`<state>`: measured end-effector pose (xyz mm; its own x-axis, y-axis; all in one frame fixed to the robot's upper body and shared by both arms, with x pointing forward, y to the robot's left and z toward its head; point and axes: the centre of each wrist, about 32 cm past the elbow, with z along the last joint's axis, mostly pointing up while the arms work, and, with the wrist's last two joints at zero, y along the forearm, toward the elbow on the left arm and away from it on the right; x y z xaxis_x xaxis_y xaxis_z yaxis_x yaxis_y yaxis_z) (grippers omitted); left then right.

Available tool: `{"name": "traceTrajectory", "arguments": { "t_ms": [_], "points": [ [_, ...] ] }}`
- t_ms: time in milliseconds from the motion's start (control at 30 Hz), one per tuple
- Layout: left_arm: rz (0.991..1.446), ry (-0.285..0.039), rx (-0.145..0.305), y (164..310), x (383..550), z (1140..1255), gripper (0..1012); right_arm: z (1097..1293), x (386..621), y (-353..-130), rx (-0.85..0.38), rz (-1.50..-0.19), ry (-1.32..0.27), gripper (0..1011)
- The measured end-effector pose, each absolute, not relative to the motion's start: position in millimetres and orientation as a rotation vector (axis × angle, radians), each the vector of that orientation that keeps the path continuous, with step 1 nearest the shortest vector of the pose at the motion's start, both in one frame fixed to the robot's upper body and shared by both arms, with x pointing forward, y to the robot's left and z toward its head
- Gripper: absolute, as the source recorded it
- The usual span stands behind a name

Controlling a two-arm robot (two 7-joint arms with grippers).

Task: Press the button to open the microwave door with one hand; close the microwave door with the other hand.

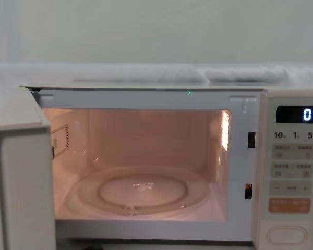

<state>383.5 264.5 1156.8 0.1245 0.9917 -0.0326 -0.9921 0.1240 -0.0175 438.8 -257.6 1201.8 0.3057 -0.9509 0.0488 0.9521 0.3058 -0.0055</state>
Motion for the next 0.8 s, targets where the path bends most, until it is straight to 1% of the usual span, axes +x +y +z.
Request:
{"name": "traceTrajectory", "arguments": {
  "t_ms": [233, 567, 667, 767, 800],
  "points": [
    [1.446, 0.014, -0.038, 264.5, 383.5, 1156.8, 1001, 1199.5, 439.6, -266.6, -0.060, -1.242, -0.040, 0],
    [1.446, 0.014, -0.038, 264.5, 383.5, 1156.8, 1001, 1199.5, 439.6, -265.9, -0.057, -1.242, -0.040, 4],
    [1.446, 0.014, -0.038, 264.5, 383.5, 1156.8, 1001, 1199.5, 439.7, -265.8, -0.057, -1.242, -0.040, 56],
    [1.446, 0.014, -0.038, 264.5, 383.5, 1156.8, 1001, 1199.5, 439.6, -265.7, -0.056, -1.242, -0.040, 153],
    [1.446, 0.014, -0.038, 264.5, 383.5, 1156.8, 1001, 1199.5, 439.6, -265.6, -0.056, -1.242, -0.040, 169]
  ]
}}
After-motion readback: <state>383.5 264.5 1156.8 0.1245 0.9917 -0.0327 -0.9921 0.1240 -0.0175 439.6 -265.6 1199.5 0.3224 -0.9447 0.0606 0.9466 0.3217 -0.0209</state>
